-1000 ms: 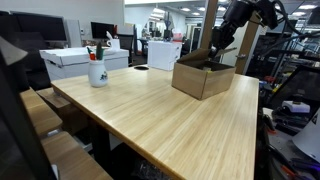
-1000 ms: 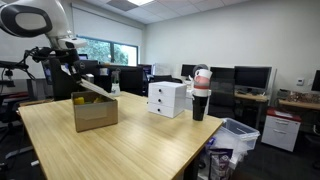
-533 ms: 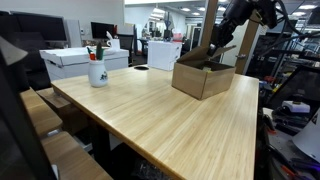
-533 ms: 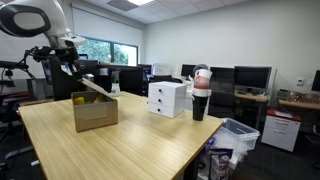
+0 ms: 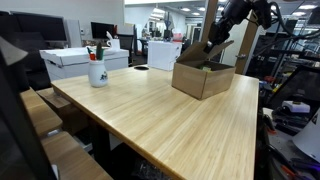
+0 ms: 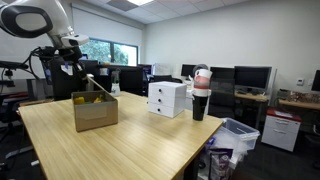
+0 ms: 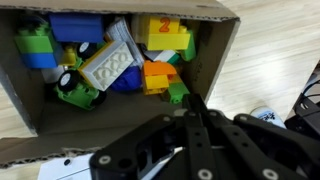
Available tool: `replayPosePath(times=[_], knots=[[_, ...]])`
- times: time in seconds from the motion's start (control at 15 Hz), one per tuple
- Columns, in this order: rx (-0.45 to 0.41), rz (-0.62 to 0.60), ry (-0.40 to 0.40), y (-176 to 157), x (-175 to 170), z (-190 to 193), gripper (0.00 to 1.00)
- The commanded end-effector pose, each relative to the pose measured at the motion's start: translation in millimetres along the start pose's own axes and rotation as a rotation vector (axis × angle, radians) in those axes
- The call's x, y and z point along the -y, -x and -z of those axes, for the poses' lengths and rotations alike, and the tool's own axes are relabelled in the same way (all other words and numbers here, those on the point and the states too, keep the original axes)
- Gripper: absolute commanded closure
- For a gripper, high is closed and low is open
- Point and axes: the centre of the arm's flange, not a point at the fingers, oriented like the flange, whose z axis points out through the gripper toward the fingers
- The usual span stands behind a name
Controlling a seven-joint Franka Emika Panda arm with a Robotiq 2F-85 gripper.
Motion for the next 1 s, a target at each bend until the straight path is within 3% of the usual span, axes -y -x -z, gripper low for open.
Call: replayPosePath(times=[0.0,0.93], knots=[[-0.017,0.051,0.001,-6.3,-8.4,-3.1,0.96],[-0.006,0.130,0.075,-55.1,19.2,-2.5,0.96]])
